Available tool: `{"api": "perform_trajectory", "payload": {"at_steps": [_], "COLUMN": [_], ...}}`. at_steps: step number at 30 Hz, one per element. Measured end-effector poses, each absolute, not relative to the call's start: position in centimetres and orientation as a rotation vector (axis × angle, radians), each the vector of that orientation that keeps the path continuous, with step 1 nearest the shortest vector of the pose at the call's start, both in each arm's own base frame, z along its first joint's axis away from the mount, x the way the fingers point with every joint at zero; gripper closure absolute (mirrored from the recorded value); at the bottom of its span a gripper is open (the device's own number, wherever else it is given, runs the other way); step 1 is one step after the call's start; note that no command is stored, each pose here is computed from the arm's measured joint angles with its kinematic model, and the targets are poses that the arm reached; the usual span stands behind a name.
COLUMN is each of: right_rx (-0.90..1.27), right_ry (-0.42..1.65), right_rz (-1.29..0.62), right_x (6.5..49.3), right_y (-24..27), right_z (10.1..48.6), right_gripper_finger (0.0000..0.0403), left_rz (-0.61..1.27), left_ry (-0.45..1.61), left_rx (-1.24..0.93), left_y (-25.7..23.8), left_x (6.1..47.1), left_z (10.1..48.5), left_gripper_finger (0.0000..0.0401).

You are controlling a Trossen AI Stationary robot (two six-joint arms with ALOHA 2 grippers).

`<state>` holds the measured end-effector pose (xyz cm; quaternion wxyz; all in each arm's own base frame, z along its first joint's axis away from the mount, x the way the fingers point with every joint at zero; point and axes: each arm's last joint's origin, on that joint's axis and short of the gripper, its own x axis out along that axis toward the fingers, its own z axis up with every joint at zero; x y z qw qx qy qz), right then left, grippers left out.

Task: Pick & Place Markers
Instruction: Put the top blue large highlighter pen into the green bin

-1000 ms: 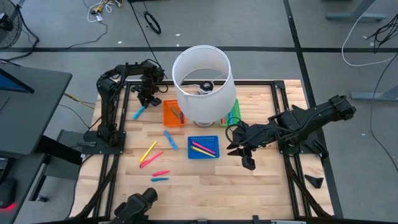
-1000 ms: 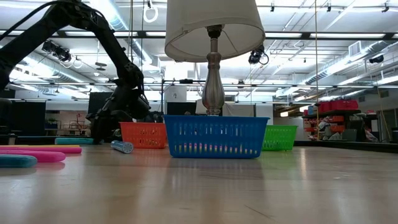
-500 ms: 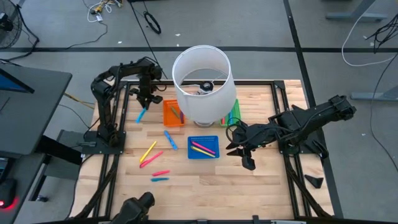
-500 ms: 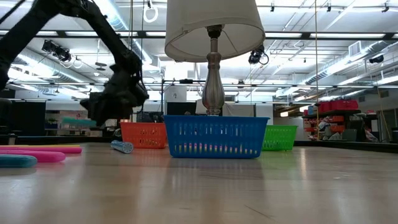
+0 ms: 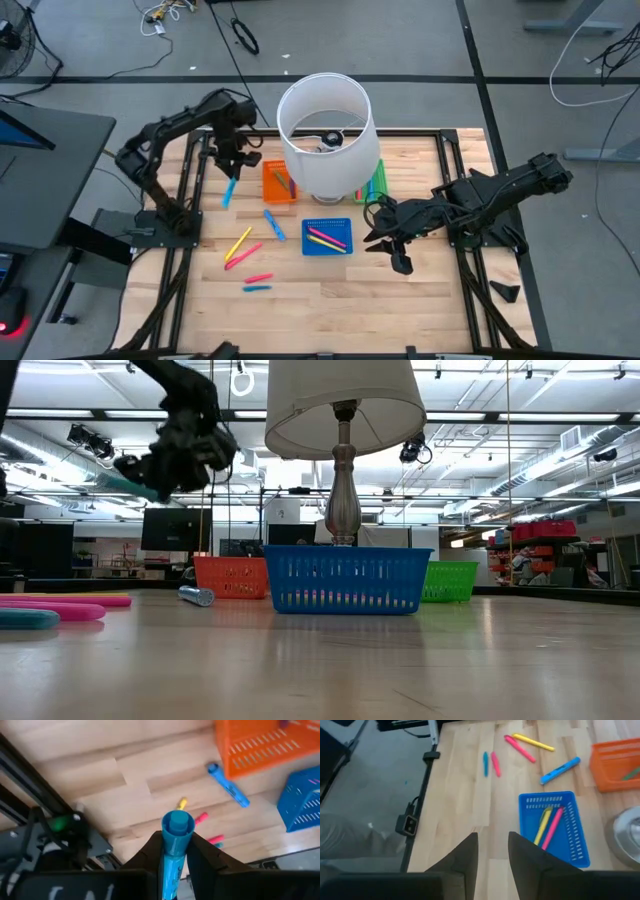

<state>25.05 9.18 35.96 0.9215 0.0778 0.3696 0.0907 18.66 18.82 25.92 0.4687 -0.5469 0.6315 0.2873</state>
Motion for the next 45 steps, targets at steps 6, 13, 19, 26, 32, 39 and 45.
{"api": "perform_trajectory", "payload": {"at_steps": [6,13,19,26,32,39,45], "right_rx": [0.109,0.072,0.080,0.069,0.075,0.155,0.364], "right_ry": [0.758,0.750,0.734,0.734,0.734,0.698,0.694], "right_rz": [0.241,0.265,0.266,0.281,0.278,0.231,0.156], "right_x": [24.9,24.9,25.0,24.9,24.9,25.2,25.3], "right_y": [9.5,9.7,9.7,10.0,10.0,10.1,10.1], "right_z": [36.0,36.0,36.1,36.1,36.1,36.4,36.6], "right_gripper_finger": [0.0293,0.0293,0.0293,0.0293,0.0293,0.0293,0.0293], "left_rz": [0.742,0.716,0.691,0.706,0.719,0.614,0.456], "left_ry": [1.520,1.584,1.655,1.682,1.693,1.648,1.304], "left_rx": [-1.336,-1.317,-1.276,-1.238,-1.233,-1.183,-1.071], "left_y": [15.2,10.4,6.7,3.5,-0.3,-6.0,-10.7], "left_x": [20.1,22.6,23.9,24.1,23.5,23.9,25.5], "left_z": [27.8,28.3,28.3,28.9,30.0,30.3,30.7], "left_gripper_finger": [0.0338,0.0338,0.0338,0.0338,0.0338,0.0338,0.0338]}}
